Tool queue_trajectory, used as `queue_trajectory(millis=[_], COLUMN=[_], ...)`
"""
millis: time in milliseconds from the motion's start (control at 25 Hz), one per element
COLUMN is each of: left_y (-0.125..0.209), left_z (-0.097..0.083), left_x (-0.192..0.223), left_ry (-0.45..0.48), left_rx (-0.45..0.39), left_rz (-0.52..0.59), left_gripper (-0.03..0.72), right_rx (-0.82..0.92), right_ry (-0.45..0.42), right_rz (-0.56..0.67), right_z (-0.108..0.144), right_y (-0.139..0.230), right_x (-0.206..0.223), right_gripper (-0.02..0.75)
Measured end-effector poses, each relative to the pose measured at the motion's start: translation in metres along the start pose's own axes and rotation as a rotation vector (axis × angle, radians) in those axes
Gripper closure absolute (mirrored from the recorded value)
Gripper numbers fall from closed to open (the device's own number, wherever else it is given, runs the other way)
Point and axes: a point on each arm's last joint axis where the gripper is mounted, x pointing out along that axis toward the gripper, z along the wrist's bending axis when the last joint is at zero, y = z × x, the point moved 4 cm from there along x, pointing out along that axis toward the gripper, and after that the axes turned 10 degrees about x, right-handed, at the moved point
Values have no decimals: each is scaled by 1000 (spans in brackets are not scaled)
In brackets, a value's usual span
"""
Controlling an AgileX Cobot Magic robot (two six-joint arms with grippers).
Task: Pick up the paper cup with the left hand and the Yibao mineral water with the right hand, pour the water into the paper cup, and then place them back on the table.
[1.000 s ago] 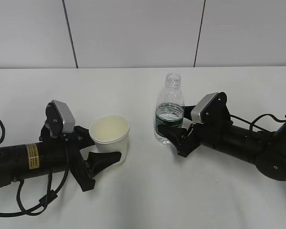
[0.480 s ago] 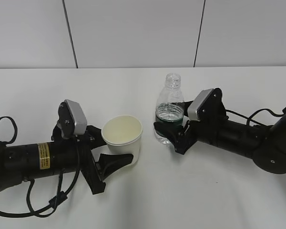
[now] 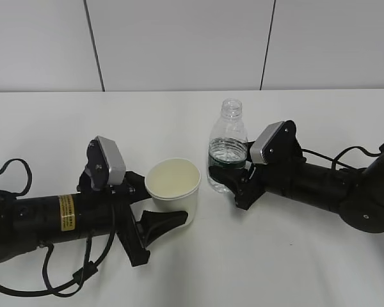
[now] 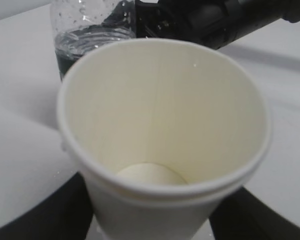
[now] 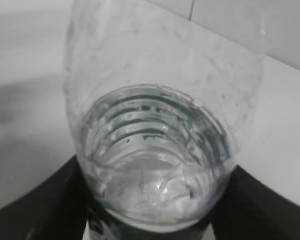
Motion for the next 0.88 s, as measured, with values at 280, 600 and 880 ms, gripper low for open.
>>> queue_trajectory(millis=[280,600,880], left_y=[-1,-1,-1], left_z=[0,-4,-5], left_x=[1,1,1], left_ry=[-4,25,35], left_rx=[-3,10,15], left_rz=[-1,-1,-1], left_gripper=[225,225,225], right_rx=[-10,-161,-354], right_ry=[-3,-4,-8], right_rz=[-11,-31,-59], right_z=[0,0,0], right_y=[-1,-5,-19], right_x=[0,1,0], right_gripper=[330,335,336])
